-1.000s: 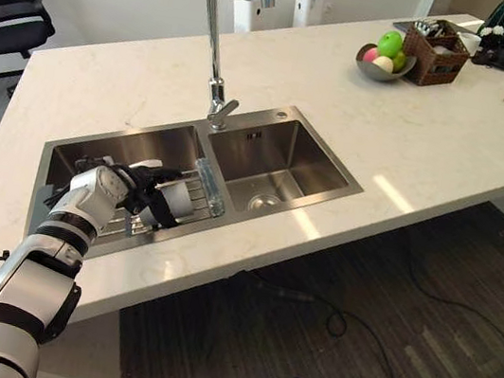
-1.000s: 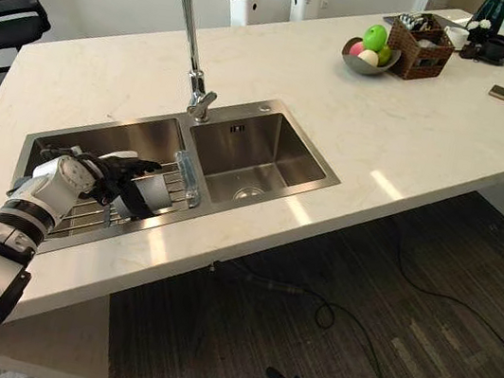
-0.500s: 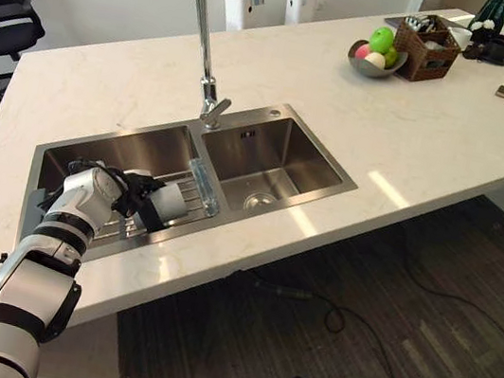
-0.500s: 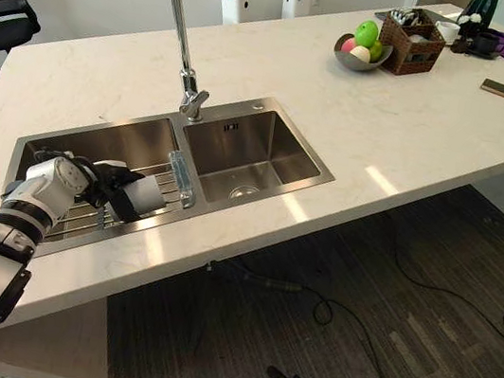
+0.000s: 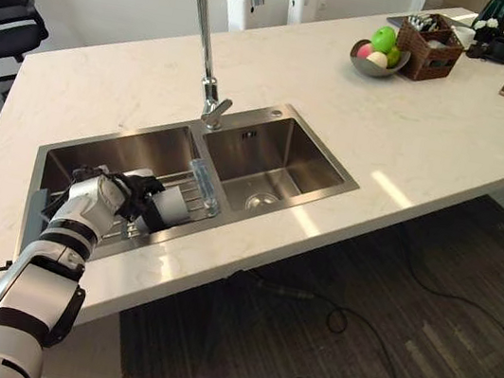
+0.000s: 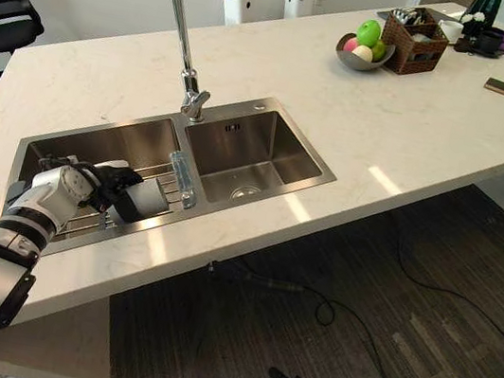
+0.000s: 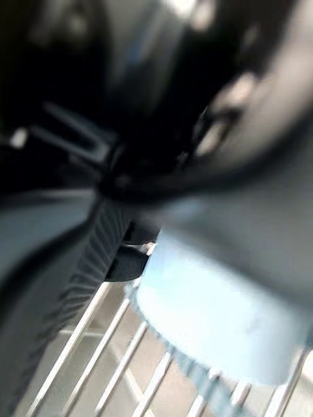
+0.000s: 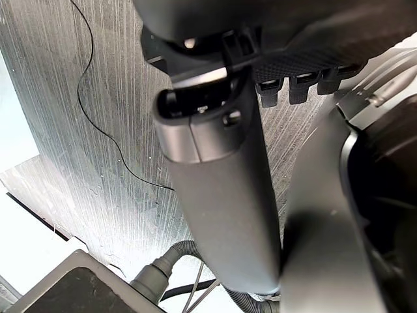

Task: Walk over to the sink, pick up the cup, carry it to the dishwasher, place the cup inside the dishwasher, then close the dishwasher door

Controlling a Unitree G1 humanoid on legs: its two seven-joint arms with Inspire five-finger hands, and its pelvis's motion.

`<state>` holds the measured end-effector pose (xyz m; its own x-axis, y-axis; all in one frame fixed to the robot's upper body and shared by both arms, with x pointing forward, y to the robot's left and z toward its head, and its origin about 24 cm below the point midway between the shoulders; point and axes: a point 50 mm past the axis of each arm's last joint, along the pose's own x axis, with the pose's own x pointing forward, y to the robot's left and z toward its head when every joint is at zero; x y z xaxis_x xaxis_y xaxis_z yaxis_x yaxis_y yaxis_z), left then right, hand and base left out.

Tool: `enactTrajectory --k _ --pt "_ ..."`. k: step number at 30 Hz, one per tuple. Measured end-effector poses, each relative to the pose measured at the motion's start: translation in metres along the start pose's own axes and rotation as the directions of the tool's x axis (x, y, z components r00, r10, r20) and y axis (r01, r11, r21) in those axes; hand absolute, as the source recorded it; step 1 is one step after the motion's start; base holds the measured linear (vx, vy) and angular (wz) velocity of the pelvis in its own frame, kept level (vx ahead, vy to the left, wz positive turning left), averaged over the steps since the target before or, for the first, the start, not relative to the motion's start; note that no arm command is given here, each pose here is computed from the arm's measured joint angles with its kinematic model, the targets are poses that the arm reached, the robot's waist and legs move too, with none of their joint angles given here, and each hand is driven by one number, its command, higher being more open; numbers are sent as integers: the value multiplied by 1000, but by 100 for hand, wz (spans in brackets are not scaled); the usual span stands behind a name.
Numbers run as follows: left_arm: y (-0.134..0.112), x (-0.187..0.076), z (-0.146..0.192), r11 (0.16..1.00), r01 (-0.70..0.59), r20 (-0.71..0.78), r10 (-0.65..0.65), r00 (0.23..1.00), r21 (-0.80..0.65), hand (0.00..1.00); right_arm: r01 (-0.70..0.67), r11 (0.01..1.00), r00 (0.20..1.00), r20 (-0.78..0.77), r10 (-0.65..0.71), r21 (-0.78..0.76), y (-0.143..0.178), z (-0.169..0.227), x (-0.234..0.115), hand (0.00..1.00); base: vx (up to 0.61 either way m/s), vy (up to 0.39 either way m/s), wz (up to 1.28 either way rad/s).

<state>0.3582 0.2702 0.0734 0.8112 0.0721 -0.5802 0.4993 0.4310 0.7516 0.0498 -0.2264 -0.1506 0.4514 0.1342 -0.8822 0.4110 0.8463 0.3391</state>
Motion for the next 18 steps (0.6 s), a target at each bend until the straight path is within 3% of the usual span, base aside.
enactTrajectory --k 4,11,18 --pt "-3 1 2 999 -48 31 48 998 -11 0 2 1000 1000 -5 -2 1 -1 0 0 100 -3 -7 8" --pt "2 -1 3 957 -274 101 283 954 -99 0 4 1000 1000 0 -4 2 -2 -2 1 100 0 -6 2" --pt "29 -14 13 810 -411 152 509 848 -419 0 15 1000 1000 7 -15 2 -4 -5 0 100 -10 -18 9"
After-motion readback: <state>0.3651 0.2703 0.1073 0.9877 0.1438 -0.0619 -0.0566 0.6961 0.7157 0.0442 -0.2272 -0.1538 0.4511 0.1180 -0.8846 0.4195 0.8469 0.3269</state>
